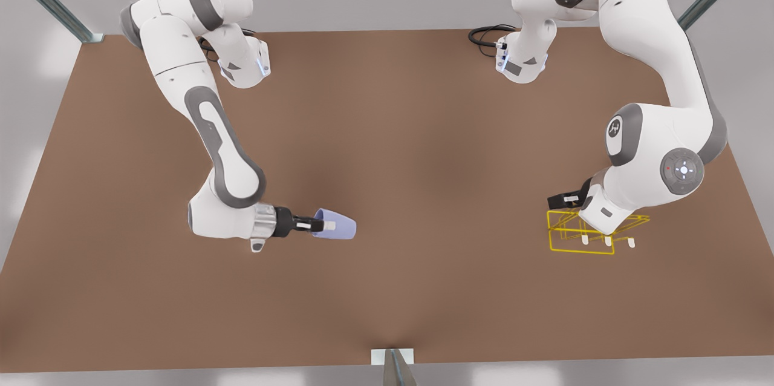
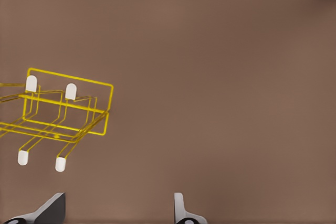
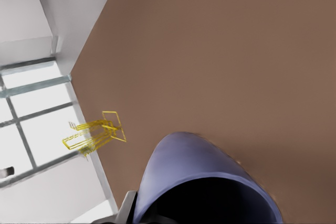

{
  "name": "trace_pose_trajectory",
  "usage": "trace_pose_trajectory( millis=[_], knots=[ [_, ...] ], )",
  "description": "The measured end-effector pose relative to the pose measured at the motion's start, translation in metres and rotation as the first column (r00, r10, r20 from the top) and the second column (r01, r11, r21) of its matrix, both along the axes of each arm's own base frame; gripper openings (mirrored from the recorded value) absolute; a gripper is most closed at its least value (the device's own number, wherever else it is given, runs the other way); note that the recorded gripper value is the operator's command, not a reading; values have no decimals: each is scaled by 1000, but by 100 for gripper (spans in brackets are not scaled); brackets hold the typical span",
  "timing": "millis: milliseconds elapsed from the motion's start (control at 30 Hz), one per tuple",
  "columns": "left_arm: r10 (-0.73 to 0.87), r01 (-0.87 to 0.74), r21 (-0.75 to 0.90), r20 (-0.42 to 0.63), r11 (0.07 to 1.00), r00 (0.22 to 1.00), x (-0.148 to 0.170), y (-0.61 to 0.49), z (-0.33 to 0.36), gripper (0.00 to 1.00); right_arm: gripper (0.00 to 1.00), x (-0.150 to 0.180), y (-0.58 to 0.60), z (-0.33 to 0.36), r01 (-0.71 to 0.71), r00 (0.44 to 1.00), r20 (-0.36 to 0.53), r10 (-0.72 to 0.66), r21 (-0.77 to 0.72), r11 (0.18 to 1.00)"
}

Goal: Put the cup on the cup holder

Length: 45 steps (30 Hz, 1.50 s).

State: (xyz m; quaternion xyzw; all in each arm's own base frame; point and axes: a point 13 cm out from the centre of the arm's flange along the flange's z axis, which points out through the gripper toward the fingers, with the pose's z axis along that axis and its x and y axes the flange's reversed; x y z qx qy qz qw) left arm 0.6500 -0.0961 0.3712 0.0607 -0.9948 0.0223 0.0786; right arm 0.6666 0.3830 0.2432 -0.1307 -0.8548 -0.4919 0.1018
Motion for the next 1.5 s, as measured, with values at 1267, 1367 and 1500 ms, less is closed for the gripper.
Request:
trace_pose_trajectory(
  millis=[1267, 1367, 1500],
  knots=[
    [968, -971, 91, 99, 223, 231, 12, -239, -126, 100, 100, 96, -222, 84, 171, 965, 259, -47, -481, 860],
    [977, -980, 107, 118, 165, 178, 15, -234, -148, 100, 100, 40, -312, 249, 186, 936, 344, 71, -657, 730],
    [980, -987, 117, 154, 107, 124, 21, -226, -190, 100, 100, -69, -366, 260, 45, 977, 160, 144, -807, 589]
  ],
)
